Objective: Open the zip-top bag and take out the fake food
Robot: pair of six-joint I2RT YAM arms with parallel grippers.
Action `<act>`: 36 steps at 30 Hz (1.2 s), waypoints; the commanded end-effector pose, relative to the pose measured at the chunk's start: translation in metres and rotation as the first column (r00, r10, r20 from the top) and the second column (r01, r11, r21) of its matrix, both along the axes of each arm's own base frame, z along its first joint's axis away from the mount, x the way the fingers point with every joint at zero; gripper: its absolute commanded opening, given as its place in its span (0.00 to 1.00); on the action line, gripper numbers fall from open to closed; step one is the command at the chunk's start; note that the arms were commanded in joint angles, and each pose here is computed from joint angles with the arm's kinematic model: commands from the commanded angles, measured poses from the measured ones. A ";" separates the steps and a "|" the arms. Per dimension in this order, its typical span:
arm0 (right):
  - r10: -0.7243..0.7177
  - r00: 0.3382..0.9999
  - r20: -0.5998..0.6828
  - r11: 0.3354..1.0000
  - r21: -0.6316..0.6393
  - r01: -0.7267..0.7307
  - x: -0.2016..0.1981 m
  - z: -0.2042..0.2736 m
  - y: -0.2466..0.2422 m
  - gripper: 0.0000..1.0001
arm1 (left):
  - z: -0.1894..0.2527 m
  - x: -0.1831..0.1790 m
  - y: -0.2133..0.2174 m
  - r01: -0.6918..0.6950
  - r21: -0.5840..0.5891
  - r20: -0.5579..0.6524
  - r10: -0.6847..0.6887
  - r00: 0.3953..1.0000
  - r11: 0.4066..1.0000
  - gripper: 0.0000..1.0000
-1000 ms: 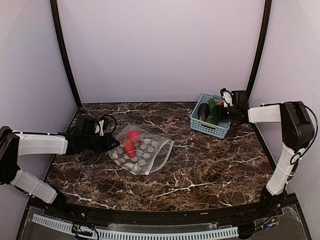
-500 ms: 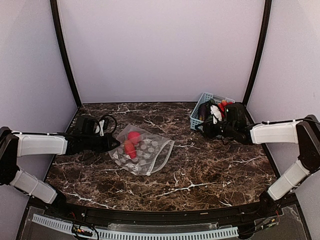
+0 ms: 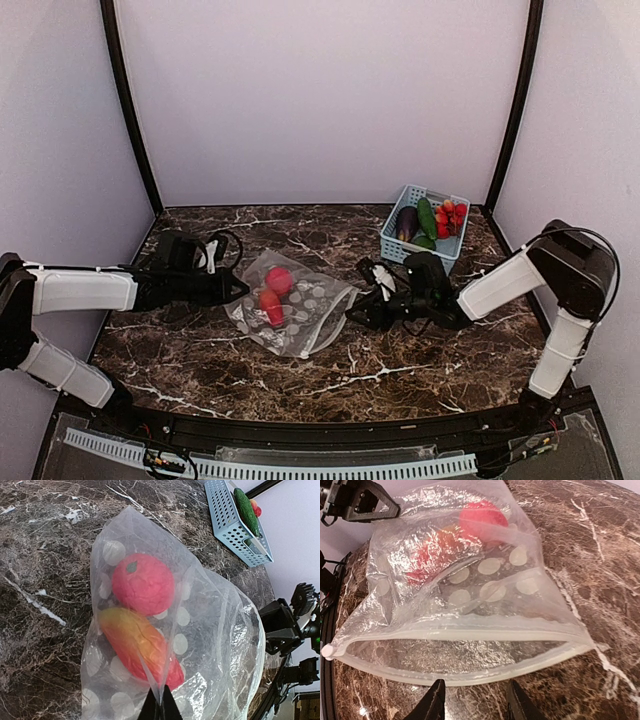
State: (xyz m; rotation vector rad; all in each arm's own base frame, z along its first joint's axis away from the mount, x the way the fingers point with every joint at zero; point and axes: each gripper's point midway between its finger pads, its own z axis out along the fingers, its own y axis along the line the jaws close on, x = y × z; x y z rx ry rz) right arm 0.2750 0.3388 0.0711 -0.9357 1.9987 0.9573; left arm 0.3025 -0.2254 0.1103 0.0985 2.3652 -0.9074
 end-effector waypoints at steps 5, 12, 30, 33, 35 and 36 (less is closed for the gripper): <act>0.088 0.996 0.010 0.988 0.128 -0.089 -0.010 -0.005 0.056 0.43 | 0.025 -0.005 -0.018 0.056 -0.045 0.047 -0.054 0.997 0.997 0.01; 0.102 0.994 0.025 0.983 0.154 -0.105 -0.010 -0.016 0.075 0.56 | 0.048 -0.019 -0.038 0.139 -0.115 0.091 -0.129 0.988 0.984 0.01; 0.141 0.986 0.085 0.975 0.163 -0.153 -0.026 -0.020 0.090 0.72 | 0.076 -0.029 -0.059 0.220 -0.178 0.154 -0.194 0.969 0.959 0.01; 0.121 0.989 0.086 0.984 0.122 -0.131 -0.019 -0.027 0.091 0.63 | 0.075 -0.028 -0.058 0.218 -0.171 0.155 -0.192 0.969 0.961 0.01; 0.104 0.990 0.094 0.990 0.085 -0.112 -0.015 -0.033 0.090 0.61 | 0.073 -0.028 -0.056 0.211 -0.162 0.154 -0.186 0.970 0.964 0.01; 0.100 0.990 0.099 0.992 0.064 -0.107 -0.014 -0.037 0.088 0.61 | 0.072 -0.028 -0.056 0.209 -0.155 0.153 -0.185 0.971 0.966 0.01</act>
